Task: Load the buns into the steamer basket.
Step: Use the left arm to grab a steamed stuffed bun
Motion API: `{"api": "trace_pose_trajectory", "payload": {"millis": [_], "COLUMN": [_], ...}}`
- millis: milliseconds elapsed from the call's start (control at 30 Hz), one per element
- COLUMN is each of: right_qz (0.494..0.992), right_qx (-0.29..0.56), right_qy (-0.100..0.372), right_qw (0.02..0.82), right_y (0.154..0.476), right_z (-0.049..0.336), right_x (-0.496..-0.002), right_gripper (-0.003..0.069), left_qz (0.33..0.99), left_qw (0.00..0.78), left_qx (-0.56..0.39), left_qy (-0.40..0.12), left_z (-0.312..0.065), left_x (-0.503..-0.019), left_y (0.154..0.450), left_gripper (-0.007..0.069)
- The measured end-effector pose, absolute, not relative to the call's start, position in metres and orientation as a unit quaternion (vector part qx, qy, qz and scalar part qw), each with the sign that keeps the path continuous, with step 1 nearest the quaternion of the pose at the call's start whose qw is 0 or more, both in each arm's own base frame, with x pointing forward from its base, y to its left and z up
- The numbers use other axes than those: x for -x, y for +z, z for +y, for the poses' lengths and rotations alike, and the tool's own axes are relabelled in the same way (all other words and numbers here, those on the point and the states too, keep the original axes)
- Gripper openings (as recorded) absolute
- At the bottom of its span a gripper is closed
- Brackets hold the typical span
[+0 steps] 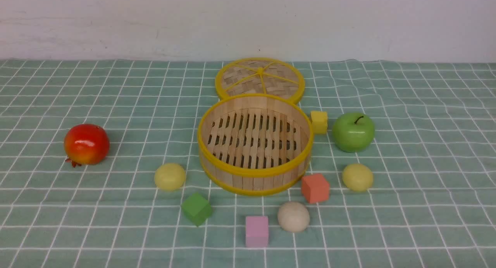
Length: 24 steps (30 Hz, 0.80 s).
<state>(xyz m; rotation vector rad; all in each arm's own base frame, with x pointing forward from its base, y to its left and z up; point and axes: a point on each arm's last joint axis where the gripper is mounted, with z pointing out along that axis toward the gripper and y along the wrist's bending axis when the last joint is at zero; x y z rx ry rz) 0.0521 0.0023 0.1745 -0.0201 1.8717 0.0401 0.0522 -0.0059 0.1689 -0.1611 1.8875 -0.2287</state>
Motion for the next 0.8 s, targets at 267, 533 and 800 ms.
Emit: {"api": "trace_pose_trajectory", "payload": {"millis": [267, 533, 800], "right_qz": [0.805, 0.805, 0.805], "right_qx": [0.009, 0.009, 0.009], "right_qy": [0.017, 0.017, 0.017], "right_qw": [0.593, 0.593, 0.593], "right_y": [0.1745, 0.1745, 0.1745], "right_z": [0.0023, 0.0023, 0.0023], "right_x": [-0.0521, -0.0521, -0.0521], "right_gripper": [0.0239, 0.0239, 0.0239], "left_qz": [0.807, 0.807, 0.807], "left_qw": [0.578, 0.578, 0.578], "left_qx": [0.069, 0.069, 0.069], "left_qy": [-0.098, -0.098, -0.098], "left_z": [-0.0059, -0.0059, -0.0059], "left_x": [-0.0522, -0.0522, -0.0522], "left_y": [0.1689, 0.1689, 0.1689], "left_gripper": [0.0228, 0.0236, 0.0237]}}
